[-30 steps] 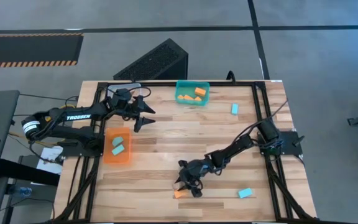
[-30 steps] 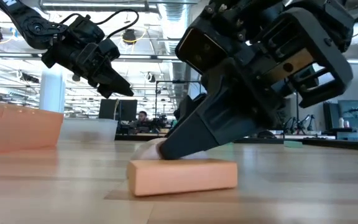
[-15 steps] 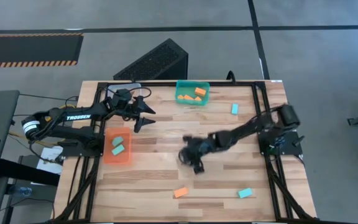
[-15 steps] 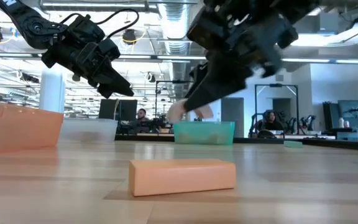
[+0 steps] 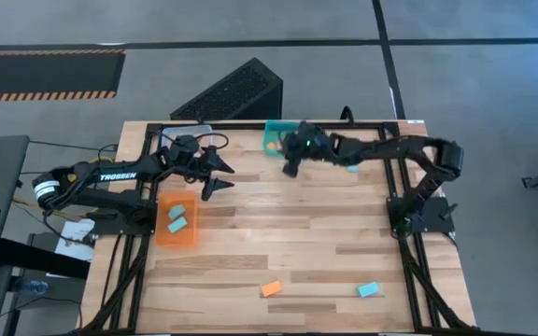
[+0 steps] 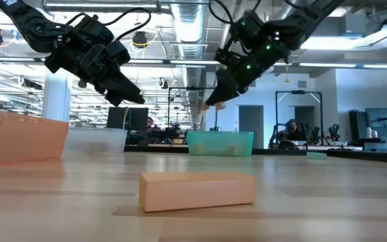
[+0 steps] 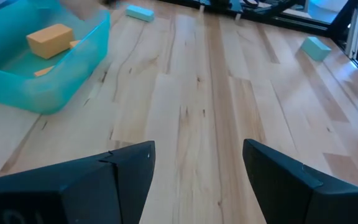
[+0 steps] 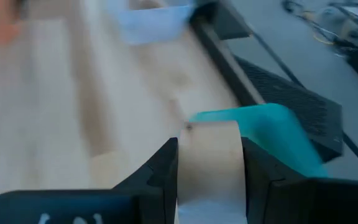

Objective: Sort & place blocks by color
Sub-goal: Put the light brown block into the transparent bin

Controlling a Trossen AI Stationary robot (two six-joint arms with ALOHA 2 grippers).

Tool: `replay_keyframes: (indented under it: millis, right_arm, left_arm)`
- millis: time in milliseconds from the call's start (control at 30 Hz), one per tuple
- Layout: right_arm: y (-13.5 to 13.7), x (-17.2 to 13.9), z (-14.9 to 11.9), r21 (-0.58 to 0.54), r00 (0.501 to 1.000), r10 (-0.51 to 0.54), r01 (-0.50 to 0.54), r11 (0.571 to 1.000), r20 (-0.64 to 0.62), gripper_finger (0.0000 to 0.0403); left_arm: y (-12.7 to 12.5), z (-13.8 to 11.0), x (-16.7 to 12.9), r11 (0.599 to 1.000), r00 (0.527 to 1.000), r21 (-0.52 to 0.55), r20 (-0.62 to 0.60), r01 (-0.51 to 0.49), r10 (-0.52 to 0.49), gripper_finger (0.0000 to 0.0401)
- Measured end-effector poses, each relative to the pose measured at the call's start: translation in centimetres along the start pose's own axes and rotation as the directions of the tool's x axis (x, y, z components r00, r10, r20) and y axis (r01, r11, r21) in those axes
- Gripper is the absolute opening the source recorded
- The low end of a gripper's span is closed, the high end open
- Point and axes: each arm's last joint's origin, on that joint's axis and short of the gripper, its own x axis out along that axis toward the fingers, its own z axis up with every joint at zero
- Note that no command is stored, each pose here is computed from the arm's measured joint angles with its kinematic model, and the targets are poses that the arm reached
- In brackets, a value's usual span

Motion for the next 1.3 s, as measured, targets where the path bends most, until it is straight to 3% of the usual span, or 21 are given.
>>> replay_keyframes:
  millis: [100,233,433,600,767,1067,1300]
  right_arm:
    - [-2.9,0.2,-0.2,0.073,0.998,-0.059,0.057,0.996,0.024,0.0127]
    - [-5.1,1.7,-1.3,0.157,0.999,-0.037,0.034,0.987,0.014,0.0128]
    - [-6.6,5.5,-2.8,0.194,0.998,-0.038,0.048,0.980,-0.055,0.0130]
    - [-7.7,7.4,-2.5,0.207,0.996,-0.058,0.071,0.976,-0.067,0.0132]
    - [-8.2,8.5,-2.8,0.229,0.991,-0.051,0.079,0.970,-0.124,0.0164]
    - [-10.0,6.9,-1.7,0.250,0.988,-0.082,0.113,0.961,-0.133,0.0261]
    - [-10.4,2.4,-0.4,0.277,0.967,-0.052,0.123,0.953,-0.248,0.0275]
  left_arm:
    - [0.0,0.0,0.0,1.000,1.000,0.002,0.000,-0.001,0.001,0.0228]
    - [0.1,0.0,0.0,0.999,1.000,0.017,0.001,-0.029,0.029,0.0228]
    - [0.1,0.0,0.0,0.999,0.999,0.018,0.002,-0.033,0.033,0.0228]
    - [0.1,0.0,0.0,0.999,0.999,0.015,-0.005,-0.034,0.034,0.0229]
    - [0.1,-0.2,0.0,0.999,0.999,0.018,-0.020,-0.044,0.044,0.0229]
    - [0.1,-0.2,0.0,0.999,0.999,0.022,-0.019,-0.047,0.048,0.0229]
    - [0.1,-0.2,0.0,0.999,0.999,0.021,-0.019,-0.048,0.048,0.0229]
